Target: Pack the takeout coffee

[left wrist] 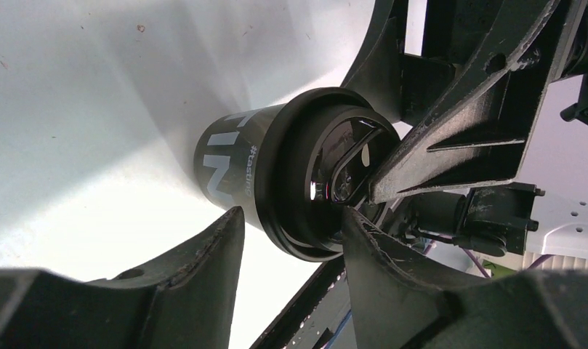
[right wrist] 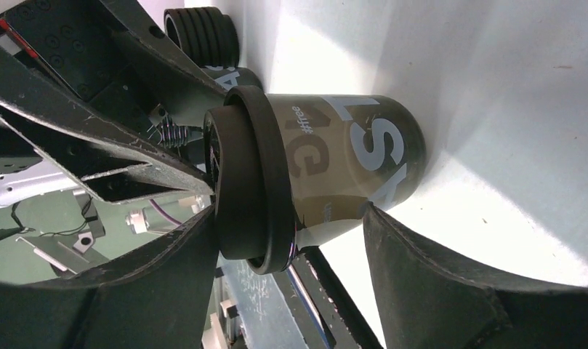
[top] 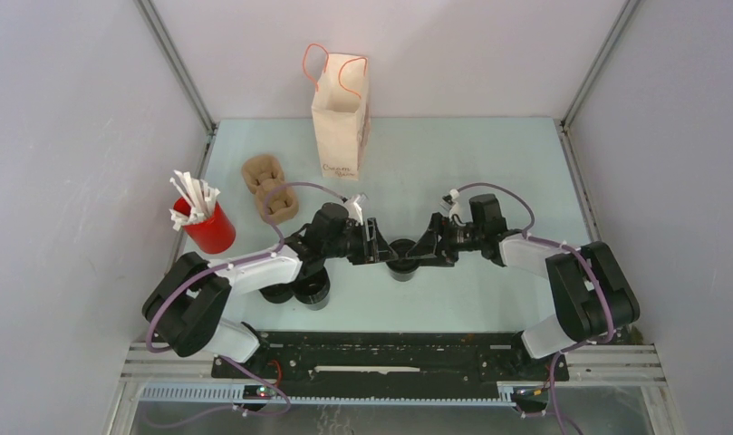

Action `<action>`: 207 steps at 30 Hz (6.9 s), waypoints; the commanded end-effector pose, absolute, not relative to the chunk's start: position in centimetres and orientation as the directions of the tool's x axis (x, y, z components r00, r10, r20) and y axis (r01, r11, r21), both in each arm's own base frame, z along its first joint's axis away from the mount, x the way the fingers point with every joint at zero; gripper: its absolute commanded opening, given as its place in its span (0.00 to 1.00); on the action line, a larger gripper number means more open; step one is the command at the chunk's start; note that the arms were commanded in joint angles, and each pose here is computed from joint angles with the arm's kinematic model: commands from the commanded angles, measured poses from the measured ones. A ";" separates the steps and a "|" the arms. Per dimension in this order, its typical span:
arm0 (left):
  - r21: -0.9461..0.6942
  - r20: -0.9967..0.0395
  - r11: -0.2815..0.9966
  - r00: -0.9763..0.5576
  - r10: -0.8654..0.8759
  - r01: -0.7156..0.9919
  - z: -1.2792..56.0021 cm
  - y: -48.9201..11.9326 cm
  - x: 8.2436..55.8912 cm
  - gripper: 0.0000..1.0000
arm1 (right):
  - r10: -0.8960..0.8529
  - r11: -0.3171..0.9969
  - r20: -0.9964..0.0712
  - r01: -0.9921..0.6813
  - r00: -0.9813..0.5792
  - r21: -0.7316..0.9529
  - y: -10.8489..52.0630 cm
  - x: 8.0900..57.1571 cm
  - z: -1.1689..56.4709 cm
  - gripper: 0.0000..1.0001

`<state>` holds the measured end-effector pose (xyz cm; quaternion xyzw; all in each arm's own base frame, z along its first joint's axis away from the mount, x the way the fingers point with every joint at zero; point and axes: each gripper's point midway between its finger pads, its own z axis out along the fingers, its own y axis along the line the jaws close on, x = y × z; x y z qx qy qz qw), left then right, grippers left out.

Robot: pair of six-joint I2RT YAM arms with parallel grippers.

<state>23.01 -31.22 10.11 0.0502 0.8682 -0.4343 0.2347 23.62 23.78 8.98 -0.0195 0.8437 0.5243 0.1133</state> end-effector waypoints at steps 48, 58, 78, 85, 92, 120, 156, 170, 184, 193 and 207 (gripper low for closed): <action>-0.677 -0.452 0.691 -0.884 -0.118 0.254 7.4 -29.5 22.1 0.46 | 0.147 0.484 -0.252 -0.152 -0.957 0.862 23.1 22.3 11.3 0.78; -0.676 -0.455 0.691 -0.883 -0.116 0.257 7.7 -29.6 22.2 0.46 | 0.169 0.520 -0.236 -0.117 -0.957 0.846 23.7 22.1 11.7 0.56; -0.671 -0.454 0.694 -0.884 -0.107 0.261 7.4 -29.6 22.3 0.46 | 0.138 0.614 -0.322 -0.174 -0.937 0.769 23.8 24.6 11.7 0.57; -0.669 -0.447 0.699 -0.888 -0.105 0.254 6.8 -29.5 22.1 0.43 | 0.135 0.616 -0.303 -0.160 -0.943 0.772 23.9 24.6 10.3 0.43; -0.664 -0.444 0.705 -0.890 -0.103 0.249 6.5 -29.3 22.0 0.41 | 0.187 0.549 -0.225 -0.088 -0.956 0.831 23.6 24.8 8.6 0.35; -0.656 -0.446 0.711 -0.890 -0.092 0.255 6.5 -29.4 22.1 0.40 | 0.092 0.555 -0.326 -0.224 -0.941 0.801 24.0 26.9 11.0 0.65; -0.632 -0.431 0.740 -0.898 -0.088 0.231 4.8 -28.8 22.0 0.37 | 0.050 0.508 -0.266 -0.205 -0.963 0.837 26.1 28.1 8.0 0.59; -0.607 -0.407 0.774 -0.907 -0.109 0.179 3.6 -28.0 22.0 0.35 | 0.137 0.573 -0.159 -0.053 -0.978 0.818 24.2 26.7 0.6 0.39; -0.573 -0.390 0.807 -0.914 -0.114 0.144 2.8 -27.5 22.2 0.35 | 0.167 0.828 -0.126 0.069 -0.978 0.557 20.7 25.3 -3.6 0.36; -0.628 -0.440 0.740 -0.894 -0.084 0.240 5.6 -29.4 22.0 0.37 | 0.120 0.668 -0.314 -0.157 -0.942 0.727 24.1 26.3 6.2 0.58; -0.630 -0.545 0.705 -0.833 -0.101 0.326 12.0 -30.9 24.0 0.70 | 0.111 0.677 -0.445 -0.261 -0.888 0.688 22.4 27.7 11.3 0.97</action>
